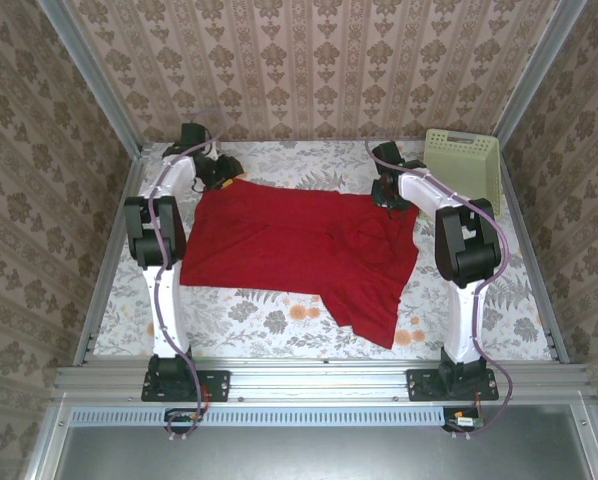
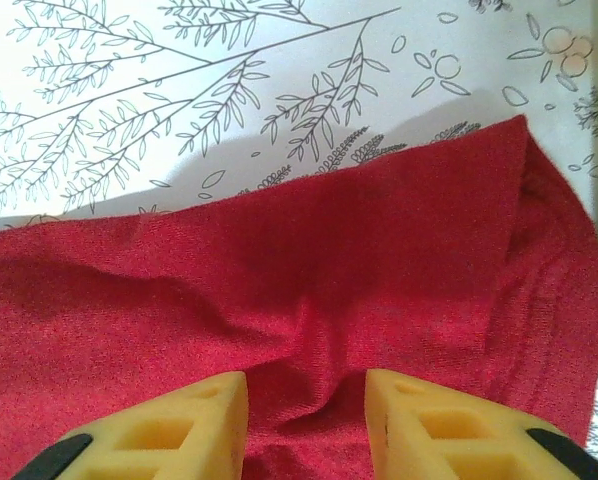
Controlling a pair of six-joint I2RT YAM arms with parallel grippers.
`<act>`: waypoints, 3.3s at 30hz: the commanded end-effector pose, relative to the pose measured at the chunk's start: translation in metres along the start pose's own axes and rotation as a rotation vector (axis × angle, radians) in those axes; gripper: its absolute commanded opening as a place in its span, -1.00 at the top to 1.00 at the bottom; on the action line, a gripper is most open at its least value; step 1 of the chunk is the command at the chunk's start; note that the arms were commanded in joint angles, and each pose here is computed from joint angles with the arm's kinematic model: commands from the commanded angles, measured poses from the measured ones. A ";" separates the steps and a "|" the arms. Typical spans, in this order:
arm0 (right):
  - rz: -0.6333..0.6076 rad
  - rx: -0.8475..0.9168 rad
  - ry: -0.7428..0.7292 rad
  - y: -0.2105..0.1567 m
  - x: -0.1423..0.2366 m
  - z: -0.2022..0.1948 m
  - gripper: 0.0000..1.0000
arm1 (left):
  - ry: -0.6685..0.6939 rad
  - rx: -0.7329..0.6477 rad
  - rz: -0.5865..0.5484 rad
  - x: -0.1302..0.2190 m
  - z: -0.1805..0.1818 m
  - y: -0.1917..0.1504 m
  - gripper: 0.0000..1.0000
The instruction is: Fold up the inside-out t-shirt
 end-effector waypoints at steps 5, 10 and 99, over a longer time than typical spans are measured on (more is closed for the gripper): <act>0.086 -0.114 -0.047 0.006 -0.036 -0.003 0.16 | 0.145 0.137 0.041 -0.012 0.062 -0.021 0.07; 0.097 -0.144 -0.081 0.010 -0.046 -0.001 0.09 | 0.217 0.256 0.013 0.005 0.098 -0.045 0.07; -0.060 -0.053 -0.056 -0.256 0.186 -0.174 1.00 | 0.451 0.444 -0.056 0.166 0.053 -0.309 0.95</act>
Point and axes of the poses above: each hand's point on the last joint's axis, 136 mm out from that joint toward the fingers, its own x axis back along the fingers, its own z axis along the line the jaws close on, y = z × x, the point moved 10 cm from there along x, back along the fingers, and after that the axes turned 12 degrees about -x, right-handed, at the moved point
